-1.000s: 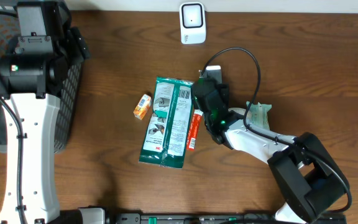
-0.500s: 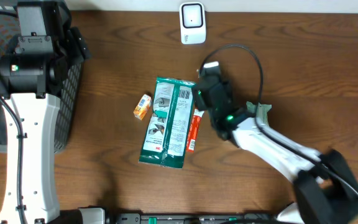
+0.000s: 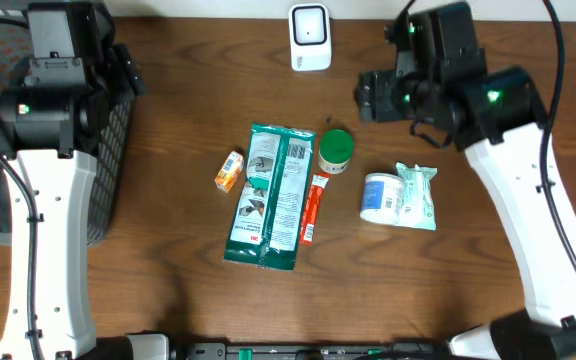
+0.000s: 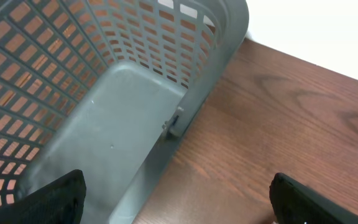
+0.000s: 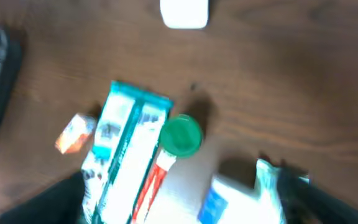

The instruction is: Scan the item barcode

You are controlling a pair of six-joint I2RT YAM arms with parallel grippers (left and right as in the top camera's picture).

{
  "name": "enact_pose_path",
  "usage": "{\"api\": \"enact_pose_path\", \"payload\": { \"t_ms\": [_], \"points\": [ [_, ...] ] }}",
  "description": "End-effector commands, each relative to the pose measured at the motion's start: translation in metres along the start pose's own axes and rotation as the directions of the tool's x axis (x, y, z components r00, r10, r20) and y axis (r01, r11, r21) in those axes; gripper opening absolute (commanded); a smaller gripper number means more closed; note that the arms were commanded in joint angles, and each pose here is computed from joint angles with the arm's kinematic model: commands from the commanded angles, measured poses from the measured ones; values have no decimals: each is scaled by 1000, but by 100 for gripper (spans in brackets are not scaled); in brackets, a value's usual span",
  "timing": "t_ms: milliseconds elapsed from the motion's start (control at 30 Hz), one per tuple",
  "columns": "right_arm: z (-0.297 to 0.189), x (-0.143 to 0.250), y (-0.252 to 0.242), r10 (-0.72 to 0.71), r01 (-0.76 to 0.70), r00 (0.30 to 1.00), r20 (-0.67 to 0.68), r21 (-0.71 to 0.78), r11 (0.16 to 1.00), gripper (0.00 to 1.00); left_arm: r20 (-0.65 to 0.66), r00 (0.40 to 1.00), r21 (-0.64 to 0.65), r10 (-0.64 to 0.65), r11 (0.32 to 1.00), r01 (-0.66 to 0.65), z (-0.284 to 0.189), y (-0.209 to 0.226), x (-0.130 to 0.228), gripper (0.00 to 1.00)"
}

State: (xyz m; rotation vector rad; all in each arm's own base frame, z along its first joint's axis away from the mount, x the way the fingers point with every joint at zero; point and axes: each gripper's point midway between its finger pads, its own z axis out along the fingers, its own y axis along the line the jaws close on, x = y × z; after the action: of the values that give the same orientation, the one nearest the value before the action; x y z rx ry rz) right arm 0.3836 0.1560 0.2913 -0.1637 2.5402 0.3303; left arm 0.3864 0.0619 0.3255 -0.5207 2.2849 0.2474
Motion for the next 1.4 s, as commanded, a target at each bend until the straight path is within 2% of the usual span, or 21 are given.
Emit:
{"api": "enact_pose_path", "payload": {
  "t_ms": [0,333,600,1100,1233,1367],
  "points": [
    [29,5,12,-4,-1,994,-107,-49,999,99,11,1000,-17,-7,1000,7,-1,4,-3,90],
    [143,61,-7,11,-4,912,-410,18,1000,99,11,1000,-18,-7,1000,7,-1,4,-3,90],
    [200,91,-5,-8,29,867,-499,35,999,99,11,1000,-18,-7,1000,7,-1,4,-3,90],
    [231,120,-4,-15,51,822,-570,46,998,99,11,1000,-18,-7,1000,7,-1,4,-3,90],
    [229,123,-5,-13,52,812,-584,50,997,94,11,1000,-17,-7,1000,7,-1,4,-3,90],
    [227,125,-7,-9,53,805,-593,57,997,82,11,1000,-18,-7,1000,7,-1,4,-3,90]
  ]
}}
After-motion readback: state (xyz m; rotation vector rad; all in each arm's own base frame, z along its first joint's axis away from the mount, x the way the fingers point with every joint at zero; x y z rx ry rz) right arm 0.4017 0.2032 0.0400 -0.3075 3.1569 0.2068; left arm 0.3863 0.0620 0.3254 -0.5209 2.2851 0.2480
